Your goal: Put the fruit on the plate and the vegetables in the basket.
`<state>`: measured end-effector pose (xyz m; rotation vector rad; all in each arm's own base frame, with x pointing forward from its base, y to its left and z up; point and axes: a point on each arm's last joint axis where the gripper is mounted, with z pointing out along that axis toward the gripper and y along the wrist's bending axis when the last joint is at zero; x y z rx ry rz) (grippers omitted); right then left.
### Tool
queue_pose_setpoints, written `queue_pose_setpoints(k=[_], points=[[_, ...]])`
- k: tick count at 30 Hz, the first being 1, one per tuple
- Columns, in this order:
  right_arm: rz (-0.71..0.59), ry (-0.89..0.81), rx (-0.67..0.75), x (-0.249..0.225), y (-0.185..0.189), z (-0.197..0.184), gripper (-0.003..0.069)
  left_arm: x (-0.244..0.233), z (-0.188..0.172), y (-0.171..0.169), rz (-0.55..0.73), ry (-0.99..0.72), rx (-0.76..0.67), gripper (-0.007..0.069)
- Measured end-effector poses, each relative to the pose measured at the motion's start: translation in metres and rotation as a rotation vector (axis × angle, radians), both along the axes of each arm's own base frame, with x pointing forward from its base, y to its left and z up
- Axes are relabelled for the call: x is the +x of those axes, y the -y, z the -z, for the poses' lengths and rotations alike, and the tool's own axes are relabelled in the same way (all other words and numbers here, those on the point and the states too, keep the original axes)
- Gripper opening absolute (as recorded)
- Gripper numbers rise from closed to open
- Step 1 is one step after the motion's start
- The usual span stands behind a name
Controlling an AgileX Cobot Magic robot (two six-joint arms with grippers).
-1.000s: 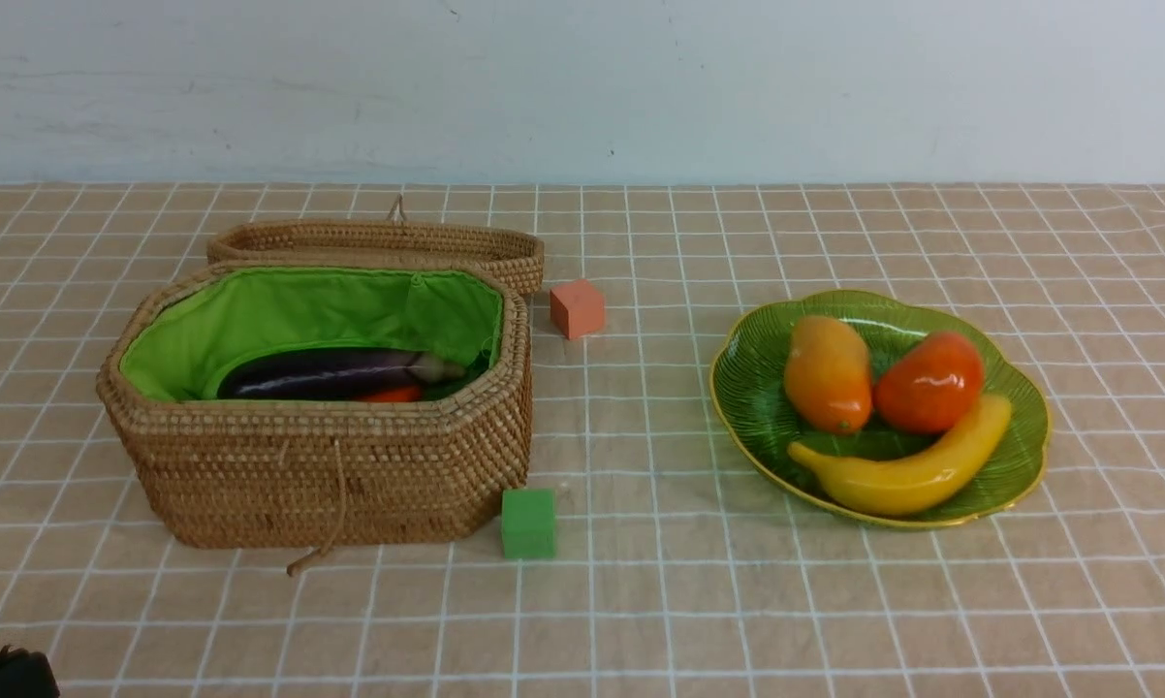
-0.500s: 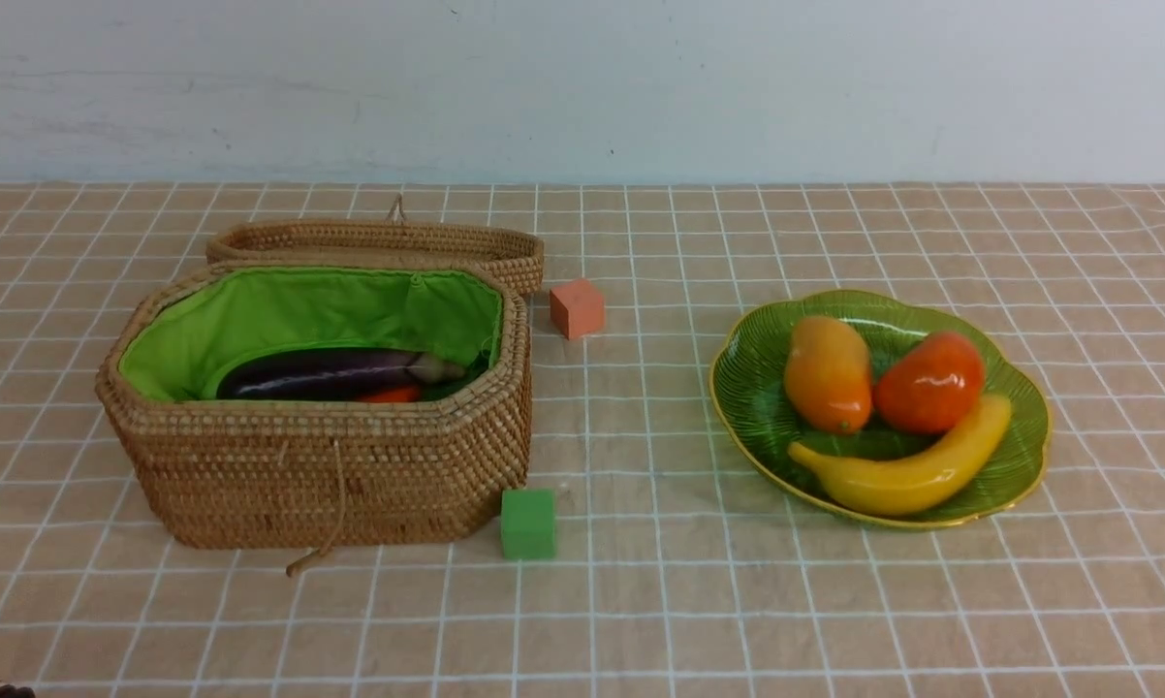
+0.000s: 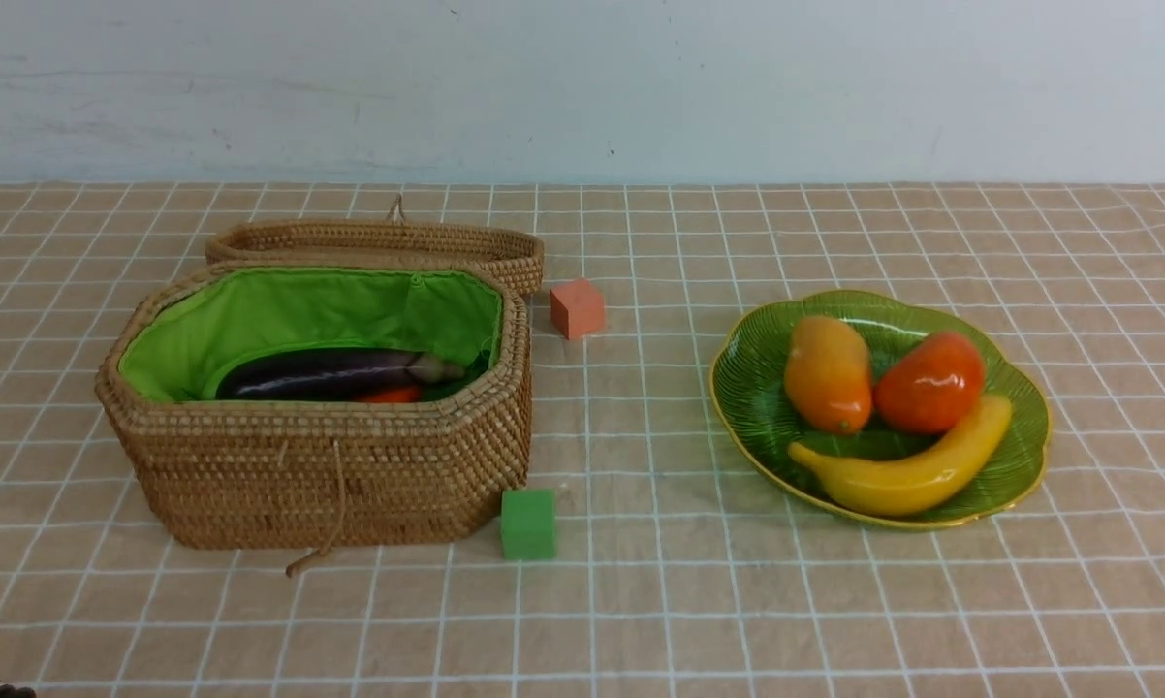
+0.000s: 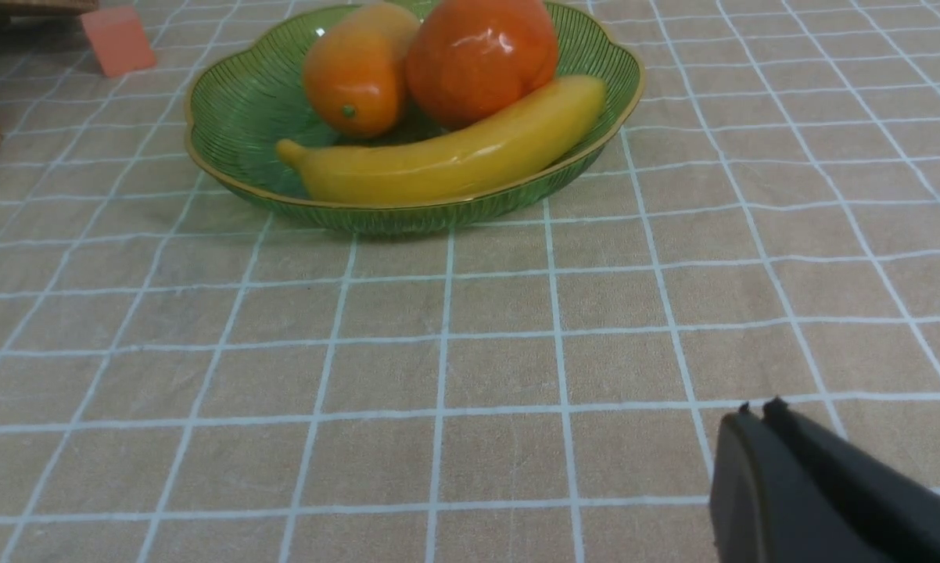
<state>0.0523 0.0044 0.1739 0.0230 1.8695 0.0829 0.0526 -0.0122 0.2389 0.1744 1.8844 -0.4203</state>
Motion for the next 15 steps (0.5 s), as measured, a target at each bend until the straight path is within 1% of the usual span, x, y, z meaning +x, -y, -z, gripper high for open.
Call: queue_pose_setpoints(k=[2,4,5,6,7,8,10,11,13,14,15], points=[[0.0,0.0,0.0,0.0,0.0,0.0,-0.0007,0.0,-0.001,0.0,-0.016,0.023,-0.015,0.0028],[-0.001,0.0,0.0,0.0,0.0,0.0,-0.0007,0.0,-0.008,0.001,-0.033,0.082,-0.064,0.0021],[-0.001,0.0,0.001,0.0,0.0,0.0,-0.0007,-0.001,-0.011,0.0,-0.059,0.117,-0.087,0.0008],[-0.001,0.0,0.001,0.0,0.0,0.0,-0.0007,-0.001,-0.015,0.0,-0.089,0.201,-0.096,-0.0013],[-0.001,0.0,0.001,0.0,0.0,0.0,-0.0007,-0.001,-0.015,0.0,-0.099,0.224,-0.094,-0.0013],[-0.001,0.0,0.001,0.0,0.0,0.0,-0.0003,-0.002,-0.013,-0.001,-0.144,0.303,-0.08,-0.0013],[-0.001,0.0,0.001,0.0,0.0,0.0,-0.0003,-0.003,-0.005,-0.003,-0.192,0.351,-0.069,-0.0013],[-0.001,0.0,0.001,0.0,0.0,0.0,-0.0003,-0.002,0.004,-0.003,-0.217,0.361,-0.061,-0.0013],[-0.001,0.0,0.001,0.0,0.0,0.0,-0.0002,0.001,0.025,-0.004,-0.243,0.328,-0.038,-0.0013],[-0.001,0.001,0.001,0.0,0.0,0.0,-0.0001,0.003,0.04,-0.004,-0.246,0.269,-0.027,-0.0013],[-0.001,0.001,0.001,0.0,0.0,0.0,0.0,0.003,0.046,-0.003,-0.243,0.226,-0.025,-0.0013]])
